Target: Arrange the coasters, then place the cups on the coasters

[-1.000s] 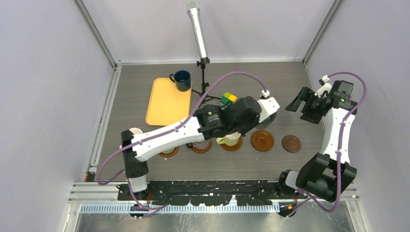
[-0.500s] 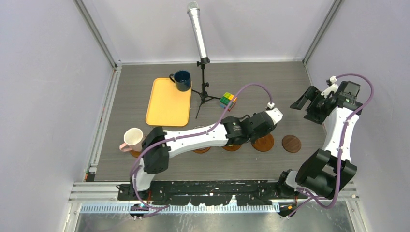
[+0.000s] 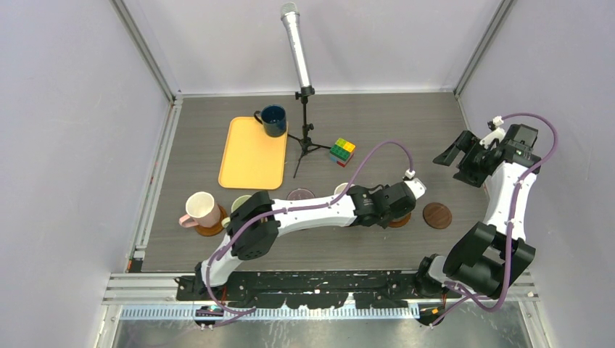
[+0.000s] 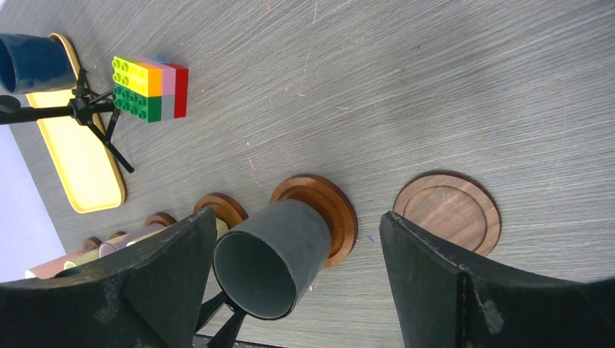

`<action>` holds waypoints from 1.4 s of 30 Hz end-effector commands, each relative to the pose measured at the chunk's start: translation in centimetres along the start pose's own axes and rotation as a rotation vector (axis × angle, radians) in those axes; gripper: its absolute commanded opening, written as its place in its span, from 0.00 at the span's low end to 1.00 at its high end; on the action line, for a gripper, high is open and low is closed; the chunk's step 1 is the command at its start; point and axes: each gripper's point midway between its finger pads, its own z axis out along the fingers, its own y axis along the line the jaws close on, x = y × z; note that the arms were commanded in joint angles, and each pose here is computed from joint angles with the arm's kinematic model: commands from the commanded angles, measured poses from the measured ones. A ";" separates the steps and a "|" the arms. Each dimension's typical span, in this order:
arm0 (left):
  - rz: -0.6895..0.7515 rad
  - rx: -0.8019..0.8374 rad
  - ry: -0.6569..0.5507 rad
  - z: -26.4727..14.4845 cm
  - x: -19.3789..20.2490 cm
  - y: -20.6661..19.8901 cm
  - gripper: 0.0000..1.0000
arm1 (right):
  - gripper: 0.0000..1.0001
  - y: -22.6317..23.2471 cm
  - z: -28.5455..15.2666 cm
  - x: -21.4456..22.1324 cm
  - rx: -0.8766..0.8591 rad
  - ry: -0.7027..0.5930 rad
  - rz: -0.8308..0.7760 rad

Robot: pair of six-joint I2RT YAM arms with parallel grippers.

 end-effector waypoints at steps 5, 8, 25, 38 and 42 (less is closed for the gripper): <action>-0.068 0.033 -0.137 0.1 -3.8 -1.2 0.00 | 0.87 0.5 0.0 -0.8 -0.036 -0.030 -0.009; -0.070 0.027 -0.132 0.5 -3.5 -1.2 0.00 | 0.87 0.6 0.0 -0.8 -0.041 -0.028 -0.007; -0.082 -0.019 -0.085 2.0 -1.9 -0.1 0.06 | 0.87 0.9 0.0 -0.4 -0.066 -0.022 -0.020; -0.073 -0.049 -0.089 0.8 -1.8 0.9 0.08 | 0.87 1.3 0.0 0.0 -0.097 -0.014 -0.028; -0.069 -0.056 -0.078 0.7 -1.3 1.1 0.08 | 0.87 1.4 0.0 0.0 -0.097 -0.016 -0.033</action>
